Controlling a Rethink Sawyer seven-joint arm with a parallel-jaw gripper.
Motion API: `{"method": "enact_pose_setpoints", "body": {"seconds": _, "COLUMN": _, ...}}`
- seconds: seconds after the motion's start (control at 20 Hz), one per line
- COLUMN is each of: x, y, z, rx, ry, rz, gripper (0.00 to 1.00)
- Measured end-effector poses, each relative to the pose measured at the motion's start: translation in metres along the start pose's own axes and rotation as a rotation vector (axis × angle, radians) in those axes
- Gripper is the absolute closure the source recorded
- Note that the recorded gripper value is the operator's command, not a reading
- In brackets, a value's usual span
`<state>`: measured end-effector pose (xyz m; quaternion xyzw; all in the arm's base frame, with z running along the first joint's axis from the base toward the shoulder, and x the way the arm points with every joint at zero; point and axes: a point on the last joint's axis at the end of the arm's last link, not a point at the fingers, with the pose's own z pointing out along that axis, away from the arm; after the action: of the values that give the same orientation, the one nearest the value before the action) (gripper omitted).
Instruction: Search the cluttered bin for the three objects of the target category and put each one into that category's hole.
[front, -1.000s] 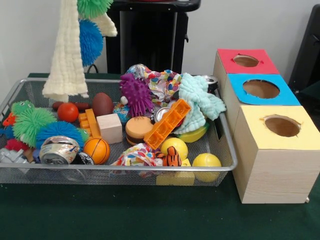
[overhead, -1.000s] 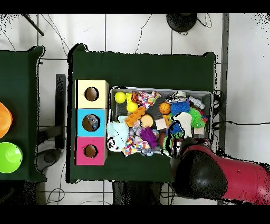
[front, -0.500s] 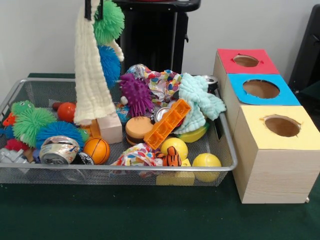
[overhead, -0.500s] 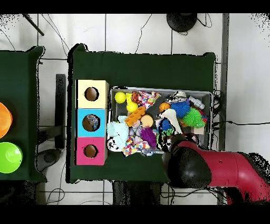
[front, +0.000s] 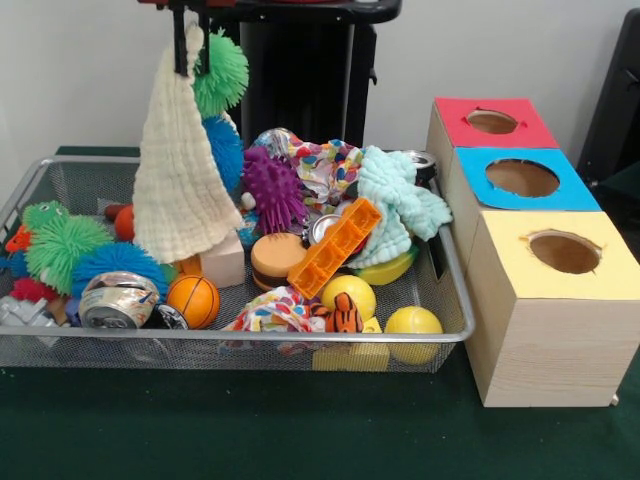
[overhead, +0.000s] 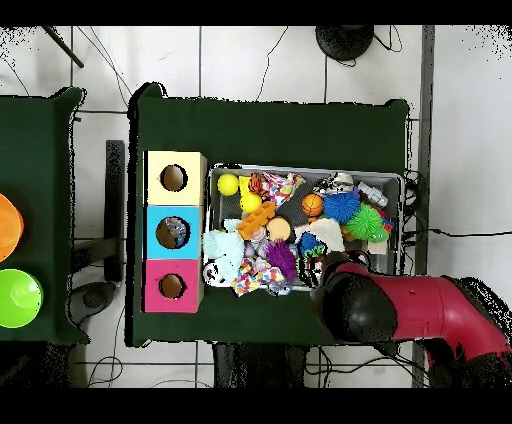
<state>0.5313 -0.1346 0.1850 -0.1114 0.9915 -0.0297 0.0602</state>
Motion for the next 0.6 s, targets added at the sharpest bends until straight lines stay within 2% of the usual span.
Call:
{"method": "enact_pose_setpoints", "body": {"seconds": 0.35, "x": -0.002, "y": -0.006, "z": 0.009, "rx": -0.019, "ry": -0.001, "rz": 0.014, "gripper": 1.0}}
{"method": "enact_pose_setpoints", "body": {"seconds": 0.6, "x": -0.014, "y": -0.021, "z": 0.013, "rx": -0.011, "ry": -0.024, "rz": 0.026, "gripper": 1.0}}
